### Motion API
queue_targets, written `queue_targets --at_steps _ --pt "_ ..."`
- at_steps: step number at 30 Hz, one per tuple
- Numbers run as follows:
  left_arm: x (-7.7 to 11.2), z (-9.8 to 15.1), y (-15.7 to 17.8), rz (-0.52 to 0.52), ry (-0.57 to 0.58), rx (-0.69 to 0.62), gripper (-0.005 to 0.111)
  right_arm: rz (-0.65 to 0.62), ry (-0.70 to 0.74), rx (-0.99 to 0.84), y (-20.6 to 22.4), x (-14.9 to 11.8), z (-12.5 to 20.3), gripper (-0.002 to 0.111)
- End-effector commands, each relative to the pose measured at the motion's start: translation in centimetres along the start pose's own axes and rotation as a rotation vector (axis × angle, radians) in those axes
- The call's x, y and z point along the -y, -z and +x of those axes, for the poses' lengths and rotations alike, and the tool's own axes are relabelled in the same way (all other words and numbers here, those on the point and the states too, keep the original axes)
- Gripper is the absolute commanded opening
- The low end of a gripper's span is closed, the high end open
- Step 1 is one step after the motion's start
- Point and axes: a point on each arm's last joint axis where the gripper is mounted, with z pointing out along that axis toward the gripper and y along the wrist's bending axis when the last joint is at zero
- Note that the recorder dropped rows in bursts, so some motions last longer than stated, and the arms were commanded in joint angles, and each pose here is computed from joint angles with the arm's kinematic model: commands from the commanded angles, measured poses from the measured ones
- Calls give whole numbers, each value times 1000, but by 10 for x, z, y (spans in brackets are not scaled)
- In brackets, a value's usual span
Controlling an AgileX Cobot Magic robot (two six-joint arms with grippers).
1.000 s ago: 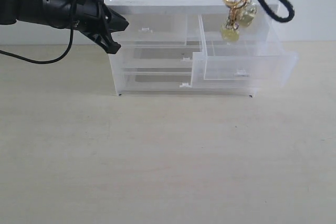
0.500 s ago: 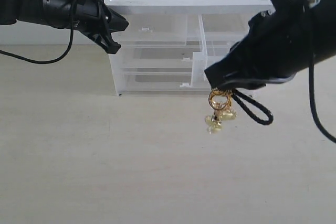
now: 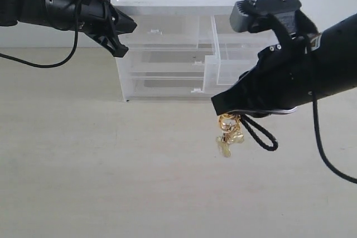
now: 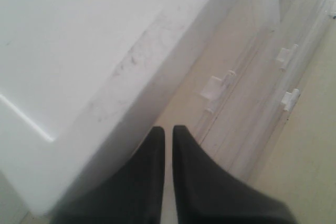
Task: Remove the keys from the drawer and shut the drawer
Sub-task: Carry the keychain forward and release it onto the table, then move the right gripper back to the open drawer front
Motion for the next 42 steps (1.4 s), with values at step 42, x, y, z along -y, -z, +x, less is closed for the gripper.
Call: queue_targets --at_steps 42 --pt "-11 -5 4 -90 34 2 4 167 -45 356 -1 32 48 34"
